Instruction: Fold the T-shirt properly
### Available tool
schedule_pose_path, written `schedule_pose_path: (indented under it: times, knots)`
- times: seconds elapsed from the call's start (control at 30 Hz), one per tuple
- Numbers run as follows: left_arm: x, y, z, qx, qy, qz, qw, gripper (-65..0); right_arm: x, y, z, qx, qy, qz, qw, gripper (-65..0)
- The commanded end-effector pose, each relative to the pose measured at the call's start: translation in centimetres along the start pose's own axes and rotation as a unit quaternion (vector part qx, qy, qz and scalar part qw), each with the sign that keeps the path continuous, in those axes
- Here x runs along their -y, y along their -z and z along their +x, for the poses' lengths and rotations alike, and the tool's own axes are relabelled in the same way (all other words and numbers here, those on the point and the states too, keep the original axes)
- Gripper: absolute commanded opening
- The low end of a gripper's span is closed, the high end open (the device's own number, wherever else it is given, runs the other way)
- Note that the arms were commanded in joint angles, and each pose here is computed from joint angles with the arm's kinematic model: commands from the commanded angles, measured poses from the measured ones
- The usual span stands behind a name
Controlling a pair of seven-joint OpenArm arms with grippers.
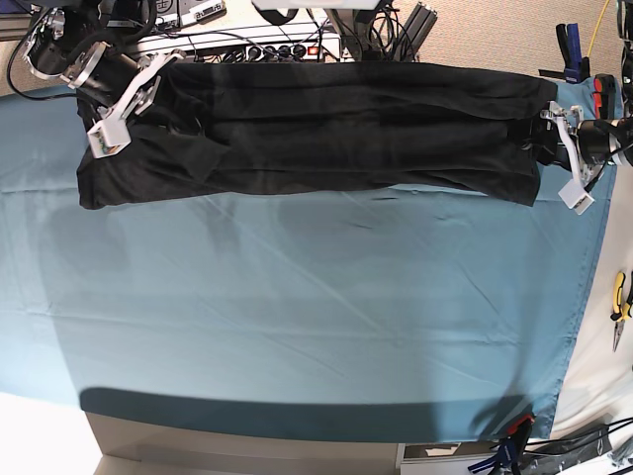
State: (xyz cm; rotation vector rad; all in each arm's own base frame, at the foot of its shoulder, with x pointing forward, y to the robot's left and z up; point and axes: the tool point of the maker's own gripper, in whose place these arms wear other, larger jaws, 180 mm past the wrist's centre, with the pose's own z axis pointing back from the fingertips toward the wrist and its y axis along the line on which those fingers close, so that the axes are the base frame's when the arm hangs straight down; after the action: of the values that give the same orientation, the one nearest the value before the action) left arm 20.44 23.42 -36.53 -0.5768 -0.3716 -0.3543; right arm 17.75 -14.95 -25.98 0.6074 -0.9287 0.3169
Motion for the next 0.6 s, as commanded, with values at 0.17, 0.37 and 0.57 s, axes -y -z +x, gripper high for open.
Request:
schedule_pose_path:
  times: [0.17, 0.37, 0.57]
  knots:
    - [-0.1, -0.9, 1.2, 0.017, 0.012, 0.004, 1.000, -26.4, -1.2, 0.3, 1.3, 0.053, 0.023, 0.010, 0.9983, -65.0]
    - [0.0, -0.7, 1.2, 0.018, 0.011, 0.002, 1.000, -26.4, -1.4, 0.5, 0.9, 0.051, 0.032, 0.008, 0.9982, -65.0]
    - [0.4, -0.1, 1.2, 0.023, 0.006, -0.007, 1.000, -26.4, -0.5, 0.5, -0.1, 0.025, 0.018, -0.018, 0.9994, -53.1]
